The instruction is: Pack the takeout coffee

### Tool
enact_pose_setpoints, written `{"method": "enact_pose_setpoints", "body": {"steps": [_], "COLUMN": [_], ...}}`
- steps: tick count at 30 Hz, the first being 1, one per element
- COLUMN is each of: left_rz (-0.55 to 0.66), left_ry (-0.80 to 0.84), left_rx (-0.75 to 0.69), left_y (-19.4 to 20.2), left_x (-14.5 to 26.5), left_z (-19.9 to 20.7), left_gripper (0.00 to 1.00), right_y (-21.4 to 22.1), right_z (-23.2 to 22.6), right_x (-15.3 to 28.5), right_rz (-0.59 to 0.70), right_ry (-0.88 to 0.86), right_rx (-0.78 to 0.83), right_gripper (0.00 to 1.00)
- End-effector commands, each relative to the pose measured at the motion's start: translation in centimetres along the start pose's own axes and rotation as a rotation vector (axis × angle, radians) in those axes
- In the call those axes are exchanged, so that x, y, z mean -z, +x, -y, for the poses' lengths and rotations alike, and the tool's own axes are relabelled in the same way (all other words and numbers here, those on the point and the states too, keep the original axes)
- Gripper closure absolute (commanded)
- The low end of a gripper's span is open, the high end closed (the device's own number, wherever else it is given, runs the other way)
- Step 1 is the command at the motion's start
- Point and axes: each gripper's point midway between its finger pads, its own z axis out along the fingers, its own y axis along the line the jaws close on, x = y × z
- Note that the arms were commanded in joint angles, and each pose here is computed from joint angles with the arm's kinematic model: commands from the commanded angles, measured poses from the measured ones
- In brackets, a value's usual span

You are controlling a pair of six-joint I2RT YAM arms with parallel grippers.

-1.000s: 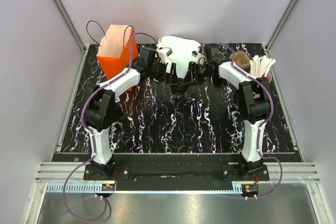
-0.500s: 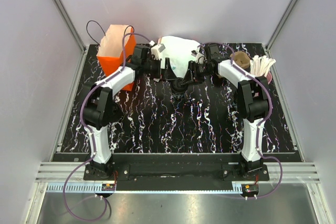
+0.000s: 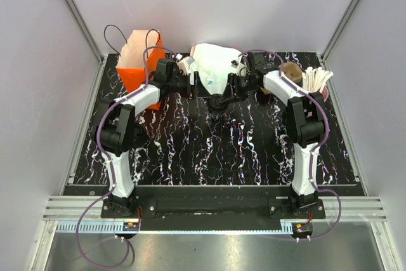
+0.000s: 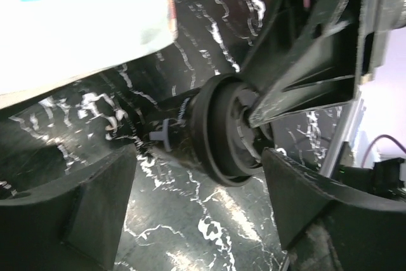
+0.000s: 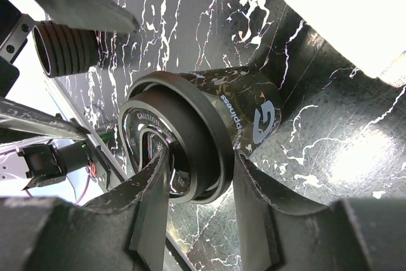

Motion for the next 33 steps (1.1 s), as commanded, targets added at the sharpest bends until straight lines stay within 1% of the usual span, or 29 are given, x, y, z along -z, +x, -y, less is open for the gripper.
{"method": "enact_pose_setpoints", "body": {"steps": [1, 4, 13, 19, 30, 33], "left_rz": [0.019, 0.010, -0.008, -0.019, -0.015, -0.016], "left_ry": [0.096, 0.110, 0.114, 0.129, 0.143, 0.137], "left_rx": [-0.009, 0.002, 0.027, 0.048, 0.097, 0.108], "left_y": [-0.2, 0.1, 1.5, 2.5, 2.7, 2.8], "left_x": [-0.3, -0.4, 0.0, 0.0, -0.8, -1.0], "left_z": [1.2, 1.2, 1.3, 1.3, 0.8, 0.5], "left_gripper": [0.22, 0.27, 0.30, 0.34, 0.41, 0.47], "right_y": [-0.7, -0.4, 0.7, 0.9, 1.0, 1.0], "right_z": [-0.2, -0.2, -0.6, -0.7, -0.3, -0.2], "right_x": [0.4, 0.5, 1.0, 1.7, 1.3, 1.3], "right_rz": [0.011, -0.007, -0.048, -0.045, -0.051, -0.050], "right_ry": [-0.013, -0.025, -0.038, -0.025, -0.023, -0.020], "right_rx": [0.028, 0.017, 0.016, 0.024, 0.017, 0.016], "right_gripper": [0.77, 0.77, 0.78, 0.78, 0.78, 0.78]}}
